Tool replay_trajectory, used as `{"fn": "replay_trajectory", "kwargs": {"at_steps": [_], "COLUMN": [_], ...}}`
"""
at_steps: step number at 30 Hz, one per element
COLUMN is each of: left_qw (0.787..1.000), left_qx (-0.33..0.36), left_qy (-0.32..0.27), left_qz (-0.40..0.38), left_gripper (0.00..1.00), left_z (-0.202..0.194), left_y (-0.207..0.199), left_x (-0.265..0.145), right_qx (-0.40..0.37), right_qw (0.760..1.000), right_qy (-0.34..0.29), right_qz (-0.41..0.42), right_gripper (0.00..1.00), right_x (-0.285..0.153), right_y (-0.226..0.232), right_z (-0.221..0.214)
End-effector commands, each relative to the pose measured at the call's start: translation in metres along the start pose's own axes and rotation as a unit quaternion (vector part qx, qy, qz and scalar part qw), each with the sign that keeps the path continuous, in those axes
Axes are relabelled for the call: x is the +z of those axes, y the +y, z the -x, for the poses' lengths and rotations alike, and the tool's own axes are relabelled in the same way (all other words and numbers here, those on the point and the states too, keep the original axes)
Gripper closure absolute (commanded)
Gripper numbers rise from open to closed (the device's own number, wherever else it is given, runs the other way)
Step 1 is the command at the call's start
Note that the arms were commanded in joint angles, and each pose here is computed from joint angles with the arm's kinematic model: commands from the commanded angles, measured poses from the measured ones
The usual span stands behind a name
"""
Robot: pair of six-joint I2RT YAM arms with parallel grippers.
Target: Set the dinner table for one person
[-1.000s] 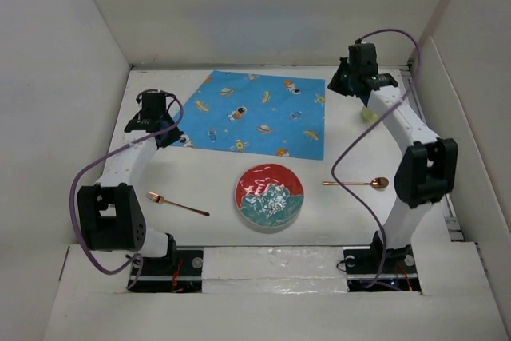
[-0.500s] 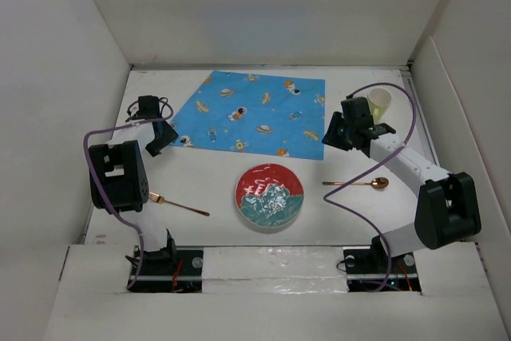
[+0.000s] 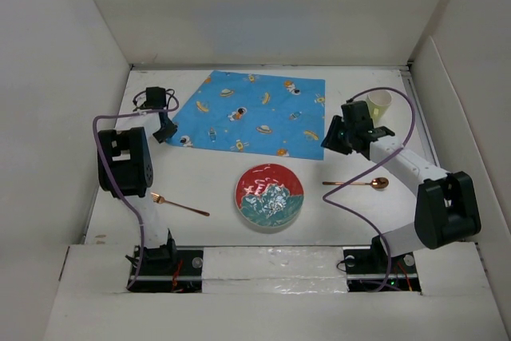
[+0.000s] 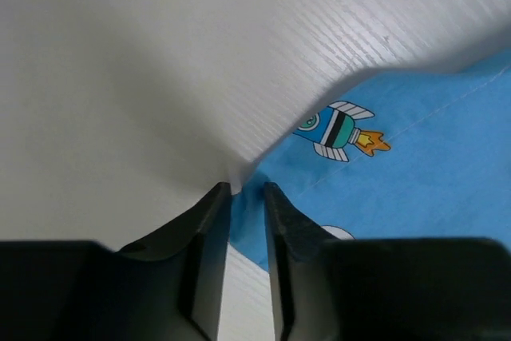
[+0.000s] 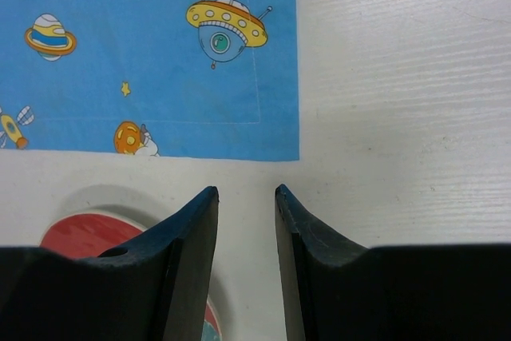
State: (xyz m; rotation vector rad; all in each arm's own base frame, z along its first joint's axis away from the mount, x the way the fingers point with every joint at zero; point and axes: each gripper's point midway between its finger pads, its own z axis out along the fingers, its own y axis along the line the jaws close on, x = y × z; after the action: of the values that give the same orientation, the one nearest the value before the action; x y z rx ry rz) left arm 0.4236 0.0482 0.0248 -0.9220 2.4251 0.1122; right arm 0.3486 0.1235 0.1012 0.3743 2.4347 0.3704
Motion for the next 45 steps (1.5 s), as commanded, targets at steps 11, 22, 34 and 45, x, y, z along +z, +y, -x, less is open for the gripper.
{"fn": "replay_trajectory", "kwargs": {"at_steps": [11,22,34,45], "left_qw": [0.999,0.999,0.994,0.927], "left_qx": [0.024,0.02,0.015,-0.032], "left_qy": [0.021,-0.021,-0.05,-0.21], "left_qz": [0.015,-0.045,-0.091,-0.309], "left_gripper": [1.0,1.0,1.0,1.0], "left_z": [-0.01,0.017,0.033,0.146], "left_y": [0.003,-0.014,-0.026,-0.087], "left_x": [-0.004,-0.046,-0.081,-0.293], "right_qx": [0.007,-0.026,-0.01,-0.027], "right_qw": [0.998,0.993,0.993,0.983], "right_qy": [0.041,0.087,0.076,-0.172], "right_qz": [-0.055,-0.076,-0.094,0.051], "right_gripper": [0.49,0.55,1.0,1.0], "right_x": [0.033,0.063,0.058,-0.127], "right_y": [-0.028,-0.009,-0.014,0.089], "right_z": [-0.011,-0.026,-0.015,0.148]}}
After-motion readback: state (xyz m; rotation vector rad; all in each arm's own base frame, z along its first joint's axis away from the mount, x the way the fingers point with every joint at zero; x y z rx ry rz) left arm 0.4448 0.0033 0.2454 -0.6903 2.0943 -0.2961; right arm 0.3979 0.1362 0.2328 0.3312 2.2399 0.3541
